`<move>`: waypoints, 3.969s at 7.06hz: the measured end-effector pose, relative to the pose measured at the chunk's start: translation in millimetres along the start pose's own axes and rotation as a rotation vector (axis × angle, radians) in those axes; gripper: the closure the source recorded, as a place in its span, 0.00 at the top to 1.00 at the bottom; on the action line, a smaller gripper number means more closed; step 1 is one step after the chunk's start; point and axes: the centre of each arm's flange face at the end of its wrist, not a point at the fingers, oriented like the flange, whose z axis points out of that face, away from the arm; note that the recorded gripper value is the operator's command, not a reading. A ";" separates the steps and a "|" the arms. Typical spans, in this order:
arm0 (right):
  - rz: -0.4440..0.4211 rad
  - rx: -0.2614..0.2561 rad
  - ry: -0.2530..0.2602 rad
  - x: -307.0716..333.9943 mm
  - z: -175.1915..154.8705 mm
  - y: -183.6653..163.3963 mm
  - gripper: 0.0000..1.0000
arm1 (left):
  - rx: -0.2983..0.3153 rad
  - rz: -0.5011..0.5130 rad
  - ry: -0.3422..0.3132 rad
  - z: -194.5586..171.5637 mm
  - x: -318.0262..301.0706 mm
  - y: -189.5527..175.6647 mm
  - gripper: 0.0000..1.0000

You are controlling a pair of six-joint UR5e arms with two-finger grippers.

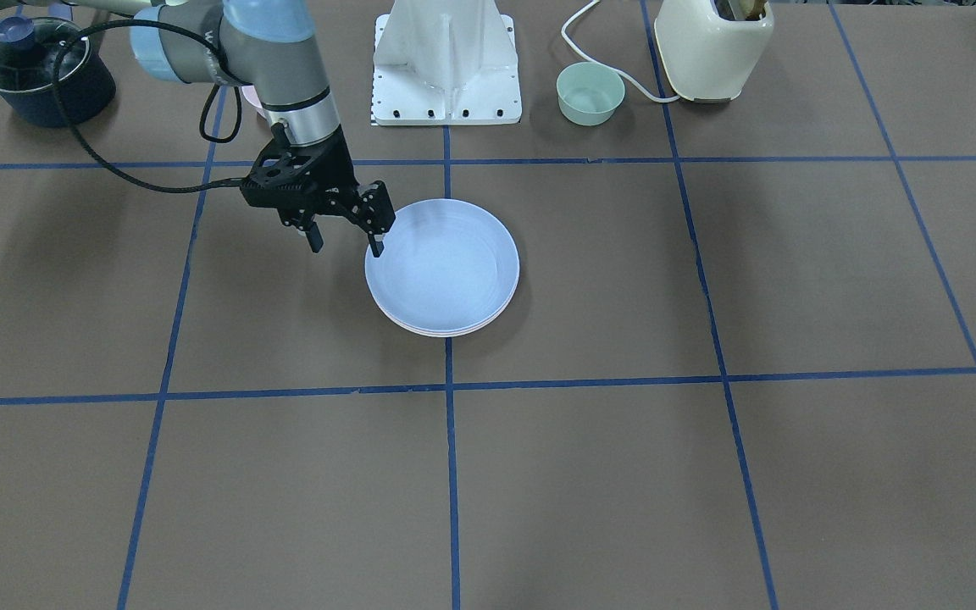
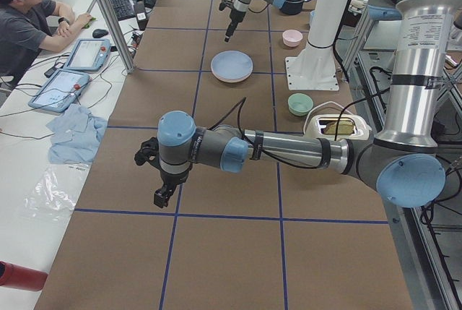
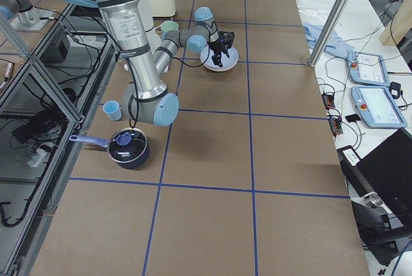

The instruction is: Stack three plates with pink and blue

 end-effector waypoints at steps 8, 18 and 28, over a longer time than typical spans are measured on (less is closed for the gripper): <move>-0.483 -0.272 0.130 351.5 -74.0 -316.2 1.00 | -0.109 -0.197 0.133 31.4 -1.2 59.8 1.00; -0.298 -0.265 0.175 637.0 -123.7 -231.8 1.00 | -0.135 -0.217 0.134 44.1 -7.5 83.0 1.00; -0.298 -0.271 0.164 640.4 -120.8 -227.4 1.00 | -0.156 -0.238 0.137 51.0 -9.3 99.9 1.00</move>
